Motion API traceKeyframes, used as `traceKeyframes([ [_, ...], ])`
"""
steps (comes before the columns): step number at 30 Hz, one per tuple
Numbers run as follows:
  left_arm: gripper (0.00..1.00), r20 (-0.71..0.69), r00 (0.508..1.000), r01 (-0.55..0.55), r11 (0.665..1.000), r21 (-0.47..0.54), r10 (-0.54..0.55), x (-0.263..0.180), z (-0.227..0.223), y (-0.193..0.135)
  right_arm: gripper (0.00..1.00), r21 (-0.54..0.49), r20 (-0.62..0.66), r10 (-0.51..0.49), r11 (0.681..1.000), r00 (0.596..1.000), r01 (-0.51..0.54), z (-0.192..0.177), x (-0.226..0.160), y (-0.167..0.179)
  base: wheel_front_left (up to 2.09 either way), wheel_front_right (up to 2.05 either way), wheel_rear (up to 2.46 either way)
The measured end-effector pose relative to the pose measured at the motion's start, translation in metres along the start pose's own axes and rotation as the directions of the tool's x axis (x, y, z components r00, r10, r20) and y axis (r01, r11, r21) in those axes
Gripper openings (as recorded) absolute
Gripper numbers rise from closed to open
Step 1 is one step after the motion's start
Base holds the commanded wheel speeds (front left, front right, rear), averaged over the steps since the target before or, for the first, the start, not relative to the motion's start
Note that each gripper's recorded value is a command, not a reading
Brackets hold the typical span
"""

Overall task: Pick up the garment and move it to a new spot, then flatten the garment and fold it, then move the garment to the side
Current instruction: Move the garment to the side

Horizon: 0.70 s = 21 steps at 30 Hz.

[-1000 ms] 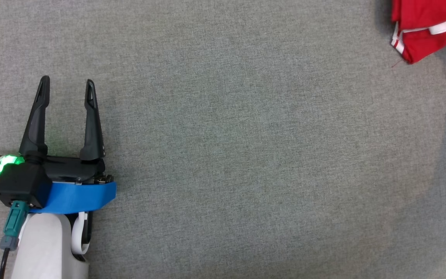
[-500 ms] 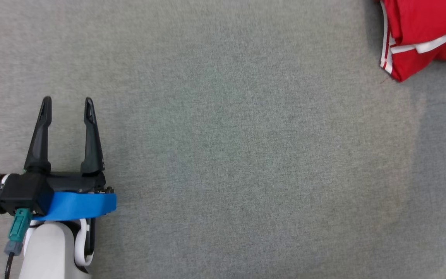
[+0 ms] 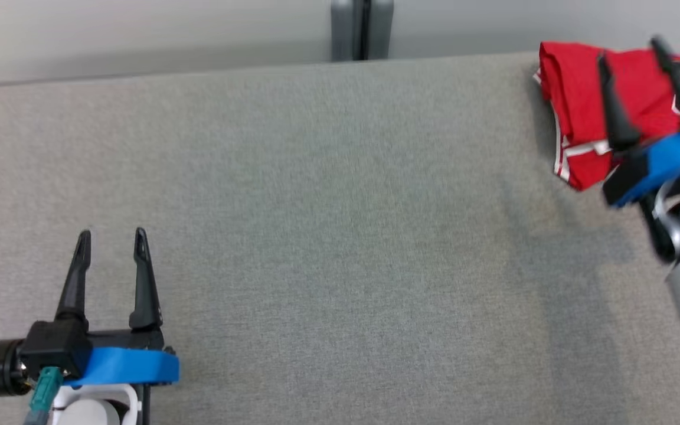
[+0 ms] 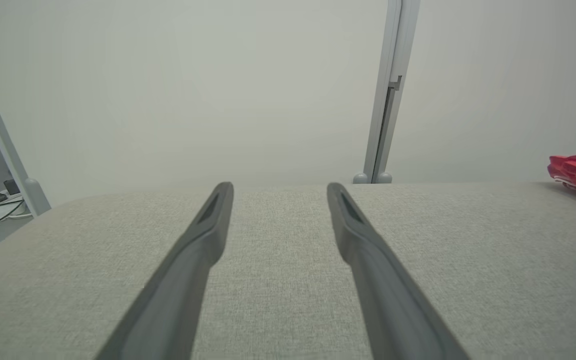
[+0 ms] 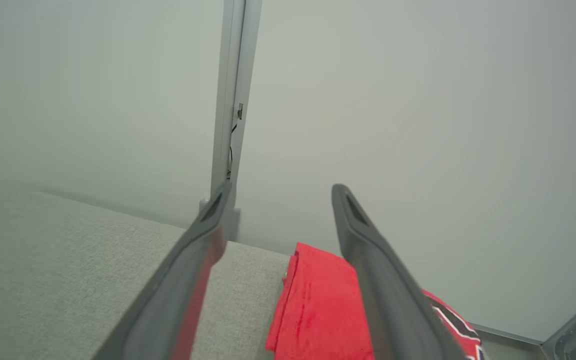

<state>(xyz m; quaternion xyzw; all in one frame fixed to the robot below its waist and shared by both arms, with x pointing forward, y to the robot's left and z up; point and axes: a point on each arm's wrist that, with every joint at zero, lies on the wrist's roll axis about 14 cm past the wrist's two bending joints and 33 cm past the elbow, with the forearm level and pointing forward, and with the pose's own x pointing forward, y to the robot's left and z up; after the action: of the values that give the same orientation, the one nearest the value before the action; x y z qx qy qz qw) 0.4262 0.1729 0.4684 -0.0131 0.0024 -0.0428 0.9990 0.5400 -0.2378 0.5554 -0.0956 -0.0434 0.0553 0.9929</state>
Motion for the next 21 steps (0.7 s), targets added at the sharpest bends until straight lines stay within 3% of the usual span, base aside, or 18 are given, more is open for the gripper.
traceKeyframes([
  [11,1.0,0.017,0.999,-0.037,0.999,-0.01,0.037,-0.042,0.014,0.006,1.0,0.194,0.001,0.017,0.981,1.0,-0.016,-0.013,-0.072,0.046,0.0,0.0,0.0],
  [21,1.0,0.007,0.999,-0.052,0.998,-0.022,0.052,-0.063,0.012,0.006,1.0,0.261,-0.039,-0.019,0.965,0.999,0.028,-0.033,-0.133,0.064,0.0,0.0,0.0],
])
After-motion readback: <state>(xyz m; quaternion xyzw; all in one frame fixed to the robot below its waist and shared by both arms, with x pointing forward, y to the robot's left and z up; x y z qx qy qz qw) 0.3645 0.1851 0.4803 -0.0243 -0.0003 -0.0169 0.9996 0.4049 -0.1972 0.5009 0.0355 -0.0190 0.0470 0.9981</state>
